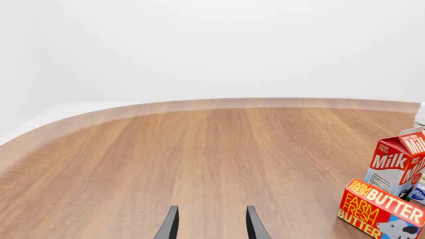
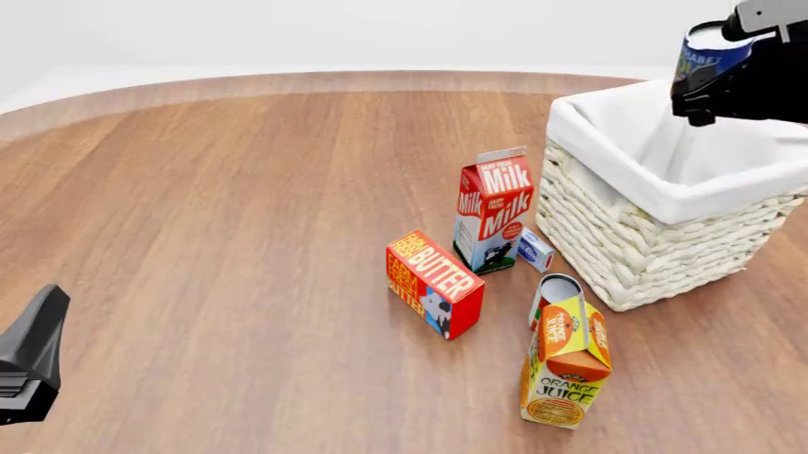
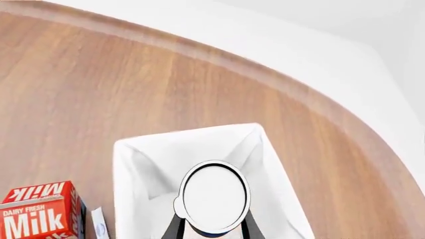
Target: Pick up the alphabet soup, and put it in the basket.
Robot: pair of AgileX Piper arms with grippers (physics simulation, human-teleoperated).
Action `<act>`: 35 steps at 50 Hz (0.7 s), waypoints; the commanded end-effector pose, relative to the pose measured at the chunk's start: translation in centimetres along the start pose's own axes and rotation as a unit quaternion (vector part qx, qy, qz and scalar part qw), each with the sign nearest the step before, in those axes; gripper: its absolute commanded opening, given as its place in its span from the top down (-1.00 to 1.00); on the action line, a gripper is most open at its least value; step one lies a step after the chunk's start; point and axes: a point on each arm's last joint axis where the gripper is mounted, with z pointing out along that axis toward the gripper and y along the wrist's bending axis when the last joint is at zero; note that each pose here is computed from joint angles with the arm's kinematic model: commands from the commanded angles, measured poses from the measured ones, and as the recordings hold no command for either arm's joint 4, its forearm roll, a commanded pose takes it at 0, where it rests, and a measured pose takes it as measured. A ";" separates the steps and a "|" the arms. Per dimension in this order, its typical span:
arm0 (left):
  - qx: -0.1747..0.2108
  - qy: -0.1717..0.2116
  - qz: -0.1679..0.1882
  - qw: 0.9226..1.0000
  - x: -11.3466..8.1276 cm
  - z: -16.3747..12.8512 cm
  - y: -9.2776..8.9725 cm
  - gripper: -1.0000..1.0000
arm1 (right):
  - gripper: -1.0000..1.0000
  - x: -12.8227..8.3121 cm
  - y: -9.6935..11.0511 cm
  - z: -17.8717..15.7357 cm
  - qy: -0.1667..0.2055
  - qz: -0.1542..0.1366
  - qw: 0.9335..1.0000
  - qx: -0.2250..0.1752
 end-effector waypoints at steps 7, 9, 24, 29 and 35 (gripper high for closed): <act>0.000 0.000 0.000 1.000 0.0 0.0 0.0 -1.00 | 1.00 0.4 -0.5 1.6 0.023 -0.010 1.000 0.003; 0.000 0.000 0.000 1.000 0.0 0.0 0.0 -1.00 | 1.00 0.4 -0.6 1.7 0.024 -0.011 1.000 0.003; 0.000 0.000 0.000 1.000 0.0 0.0 0.0 -1.00 | 1.00 1.7 -1.1 3.1 0.049 -0.016 0.999 0.006; 0.000 0.000 0.000 1.000 0.0 0.0 0.0 -1.00 | 1.00 2.0 -1.2 3.7 0.056 -0.016 0.998 0.006; 0.000 0.000 0.000 1.000 0.0 0.0 0.0 -1.00 | 1.00 2.1 -1.1 4.0 0.059 -0.017 0.998 0.004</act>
